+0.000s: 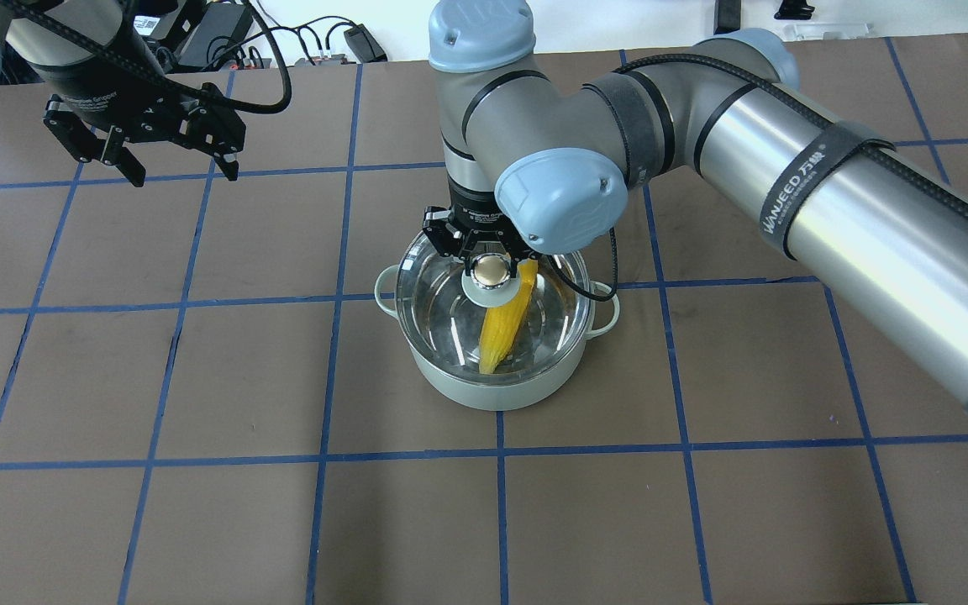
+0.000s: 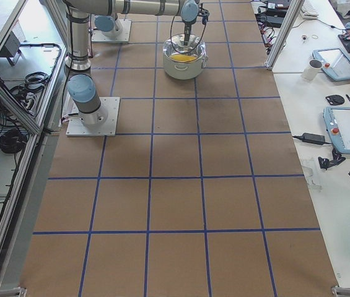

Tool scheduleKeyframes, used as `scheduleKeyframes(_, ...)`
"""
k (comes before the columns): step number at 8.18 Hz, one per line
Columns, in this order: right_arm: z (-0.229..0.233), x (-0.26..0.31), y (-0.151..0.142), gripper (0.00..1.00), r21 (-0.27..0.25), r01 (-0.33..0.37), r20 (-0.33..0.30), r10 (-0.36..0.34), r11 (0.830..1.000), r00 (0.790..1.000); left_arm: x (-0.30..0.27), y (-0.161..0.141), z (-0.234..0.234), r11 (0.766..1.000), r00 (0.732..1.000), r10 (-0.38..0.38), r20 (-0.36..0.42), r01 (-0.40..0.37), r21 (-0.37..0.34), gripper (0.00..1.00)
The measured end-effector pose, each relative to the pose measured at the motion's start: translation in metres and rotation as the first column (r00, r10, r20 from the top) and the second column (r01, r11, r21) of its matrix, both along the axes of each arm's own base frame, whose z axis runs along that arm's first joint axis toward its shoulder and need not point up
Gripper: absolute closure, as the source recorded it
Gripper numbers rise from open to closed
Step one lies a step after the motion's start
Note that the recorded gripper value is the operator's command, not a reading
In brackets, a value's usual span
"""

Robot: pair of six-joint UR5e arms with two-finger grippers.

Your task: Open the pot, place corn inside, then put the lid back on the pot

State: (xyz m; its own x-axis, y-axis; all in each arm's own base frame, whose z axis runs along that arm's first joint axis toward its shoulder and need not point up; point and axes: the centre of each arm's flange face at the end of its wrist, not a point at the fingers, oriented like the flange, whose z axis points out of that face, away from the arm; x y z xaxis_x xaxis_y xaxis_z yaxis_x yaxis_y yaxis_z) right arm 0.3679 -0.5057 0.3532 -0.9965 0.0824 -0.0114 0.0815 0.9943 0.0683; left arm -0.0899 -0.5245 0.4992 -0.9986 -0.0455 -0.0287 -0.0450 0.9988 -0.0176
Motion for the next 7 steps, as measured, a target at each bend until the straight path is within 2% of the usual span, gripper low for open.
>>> scheduleKeyframes(1, -0.0004, 0.0002, 0.0, 0.24, 0.001, -0.001, 0.001, 0.001, 1.0, 1.0, 0.0, 0.0, 0.0, 1.0, 1.0, 0.0, 0.0, 0.0, 0.0, 0.0)
scheduleKeyframes(2, -0.0013, 0.0003, -0.0003, 0.21, 0.002, -0.003, 0.001, 0.003, 1.0, 1.0, 0.0, 0.0, 0.0, 1.0, 1.0, 0.0, 0.0, 0.0, 0.0, 0.0)
scheduleKeyframes(4, -0.0017, 0.0002, -0.0005, 0.22, 0.001, -0.01, 0.0, 0.01, 1.0, 1.0, -0.0001, -0.0001, 0.0, 1.0, 1.0, 0.0, -0.001, 0.0, 0.0, 0.0)
scheduleKeyframes(6, -0.0015, -0.0003, -0.0009, 0.41, -0.003, -0.014, -0.006, 0.014, 1.0, 1.0, -0.0001, -0.0001, 0.0, 1.0, 1.0, 0.0, -0.001, 0.0, -0.001, 0.0)
scheduleKeyframes(7, -0.0016, -0.0005, -0.001, 0.48, -0.003, -0.014, -0.007, 0.014, 1.0, 1.0, -0.0001, -0.0001, 0.0, 1.0, 1.0, 0.0, -0.001, 0.0, -0.001, 0.0)
